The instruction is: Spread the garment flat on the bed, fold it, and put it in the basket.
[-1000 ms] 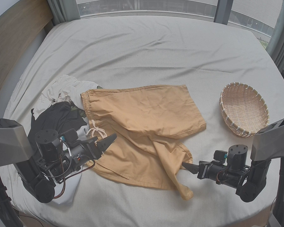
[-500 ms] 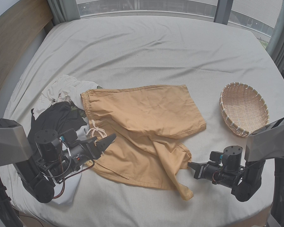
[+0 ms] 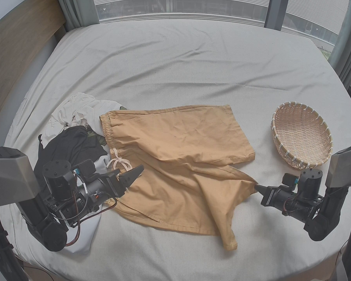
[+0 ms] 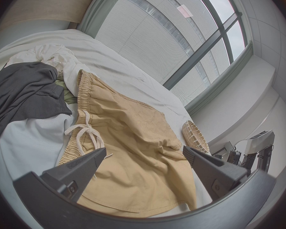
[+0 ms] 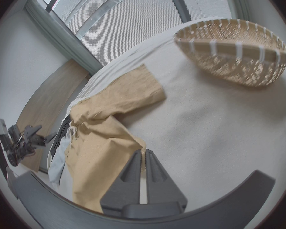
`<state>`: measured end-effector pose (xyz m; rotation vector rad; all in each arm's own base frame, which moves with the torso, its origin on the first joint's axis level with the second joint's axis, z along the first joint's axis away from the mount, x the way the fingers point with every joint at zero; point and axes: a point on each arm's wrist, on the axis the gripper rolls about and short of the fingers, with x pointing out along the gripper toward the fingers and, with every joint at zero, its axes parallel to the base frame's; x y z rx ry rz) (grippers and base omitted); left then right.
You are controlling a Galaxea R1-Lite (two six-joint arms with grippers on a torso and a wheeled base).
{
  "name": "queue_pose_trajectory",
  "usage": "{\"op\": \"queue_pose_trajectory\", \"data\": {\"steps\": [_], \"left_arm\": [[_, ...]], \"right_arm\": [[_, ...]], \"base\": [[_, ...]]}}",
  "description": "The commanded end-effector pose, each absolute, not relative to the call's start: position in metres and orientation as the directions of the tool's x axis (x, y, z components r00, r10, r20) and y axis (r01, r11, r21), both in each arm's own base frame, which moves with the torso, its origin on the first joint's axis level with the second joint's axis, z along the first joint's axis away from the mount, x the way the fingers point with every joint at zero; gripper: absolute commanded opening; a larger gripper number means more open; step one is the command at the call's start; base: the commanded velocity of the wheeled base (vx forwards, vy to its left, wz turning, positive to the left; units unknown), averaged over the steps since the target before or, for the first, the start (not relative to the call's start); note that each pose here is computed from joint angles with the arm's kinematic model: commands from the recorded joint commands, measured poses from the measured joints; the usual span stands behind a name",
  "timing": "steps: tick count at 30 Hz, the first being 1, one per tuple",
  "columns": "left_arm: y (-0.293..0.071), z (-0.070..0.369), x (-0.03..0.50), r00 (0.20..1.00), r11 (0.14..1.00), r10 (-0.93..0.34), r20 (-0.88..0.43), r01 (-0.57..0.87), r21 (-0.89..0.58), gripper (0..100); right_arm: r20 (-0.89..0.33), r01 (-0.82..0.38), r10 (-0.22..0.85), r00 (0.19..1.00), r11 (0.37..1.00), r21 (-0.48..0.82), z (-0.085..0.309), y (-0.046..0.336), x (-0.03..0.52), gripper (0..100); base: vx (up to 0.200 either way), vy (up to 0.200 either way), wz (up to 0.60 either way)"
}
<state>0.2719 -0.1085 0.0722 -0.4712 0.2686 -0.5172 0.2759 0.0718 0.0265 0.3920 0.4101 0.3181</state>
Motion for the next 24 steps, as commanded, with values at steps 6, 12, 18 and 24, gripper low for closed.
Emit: {"op": "queue_pose_trajectory", "data": {"steps": [6, 12, 18, 24], "left_arm": [[-0.109, 0.071, 0.271, 0.835, 0.766, -0.533, -0.135, 0.409, -0.496, 100], [-0.108, 0.068, 0.27, 0.835, 0.768, -0.531, -0.147, 0.401, -0.499, 100], [-0.108, 0.068, 0.269, 0.834, 0.769, -0.531, -0.15, 0.4, -0.499, 100], [-0.108, 0.067, 0.269, 0.834, 0.769, -0.531, -0.153, 0.398, -0.499, 100]], "right_arm": [[-0.246, -0.199, 0.324, 0.914, 0.883, 0.425, 0.029, 0.06, 0.308, 0], [-0.217, -0.221, 0.337, 0.916, 0.877, 0.427, 0.028, 0.061, 0.32, 0], [-0.174, -0.238, 0.336, 0.926, 0.875, 0.422, 0.033, 0.063, 0.33, 0], [-0.161, -0.253, 0.345, 0.925, 0.874, 0.415, 0.036, 0.066, 0.331, 0]], "base": [[0.0, 0.0, 0.0], [0.0, 0.0, 0.0], [0.0, 0.0, 0.0], [0.0, 0.0, 0.0]]}}
